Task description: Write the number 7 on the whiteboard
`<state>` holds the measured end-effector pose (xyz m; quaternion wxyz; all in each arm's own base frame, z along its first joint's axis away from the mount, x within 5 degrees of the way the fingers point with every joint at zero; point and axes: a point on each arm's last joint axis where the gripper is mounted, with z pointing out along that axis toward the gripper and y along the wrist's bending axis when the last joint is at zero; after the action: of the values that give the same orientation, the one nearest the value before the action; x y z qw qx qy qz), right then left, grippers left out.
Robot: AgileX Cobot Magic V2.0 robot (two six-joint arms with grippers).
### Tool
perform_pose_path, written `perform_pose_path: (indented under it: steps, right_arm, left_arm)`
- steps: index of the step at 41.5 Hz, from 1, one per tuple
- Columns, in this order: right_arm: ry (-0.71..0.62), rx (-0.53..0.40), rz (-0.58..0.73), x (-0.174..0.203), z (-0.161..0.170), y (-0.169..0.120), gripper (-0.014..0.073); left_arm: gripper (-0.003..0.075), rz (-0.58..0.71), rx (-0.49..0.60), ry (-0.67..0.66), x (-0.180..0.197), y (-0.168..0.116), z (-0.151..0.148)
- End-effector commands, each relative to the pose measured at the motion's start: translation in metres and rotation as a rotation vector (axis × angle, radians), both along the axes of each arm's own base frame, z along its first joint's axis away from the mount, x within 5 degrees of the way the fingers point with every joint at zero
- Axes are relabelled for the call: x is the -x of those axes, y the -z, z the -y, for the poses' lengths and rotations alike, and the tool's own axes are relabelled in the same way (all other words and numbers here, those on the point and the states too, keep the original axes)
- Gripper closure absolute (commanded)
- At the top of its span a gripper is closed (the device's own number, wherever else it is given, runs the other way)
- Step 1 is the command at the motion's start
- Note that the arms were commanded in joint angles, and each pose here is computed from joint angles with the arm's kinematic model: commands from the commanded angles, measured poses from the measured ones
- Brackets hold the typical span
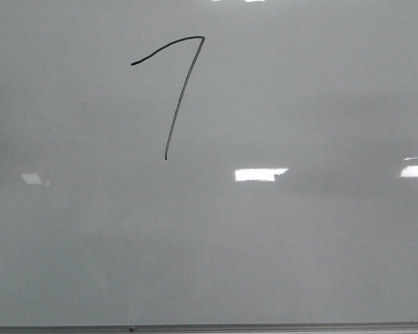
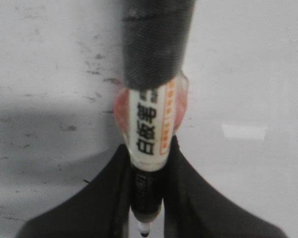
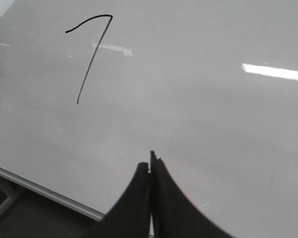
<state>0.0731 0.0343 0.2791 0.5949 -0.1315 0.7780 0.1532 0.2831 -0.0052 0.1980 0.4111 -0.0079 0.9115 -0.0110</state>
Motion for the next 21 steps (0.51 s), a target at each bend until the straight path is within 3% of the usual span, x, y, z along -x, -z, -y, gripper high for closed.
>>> perform_pose_path:
  steps: [1, 17, 21]
  right_arm:
    - [0.038, -0.041, 0.073, -0.0023, 0.0024, -0.0137, 0.0664]
    - [0.038, -0.041, 0.073, -0.0023, 0.0024, -0.0137, 0.0664]
    - [0.038, -0.041, 0.073, -0.0022, 0.0024, -0.0137, 0.0664]
  left_arm:
    - [0.0613, 0.126, -0.013, -0.030, -0.0100, -0.0211, -0.0021]
    - [0.0232, 0.126, -0.013, -0.030, -0.0100, -0.0211, -0.0021]
    - [0.0181, 0.126, -0.013, -0.030, -0.0100, -0.0211, -0.0021]
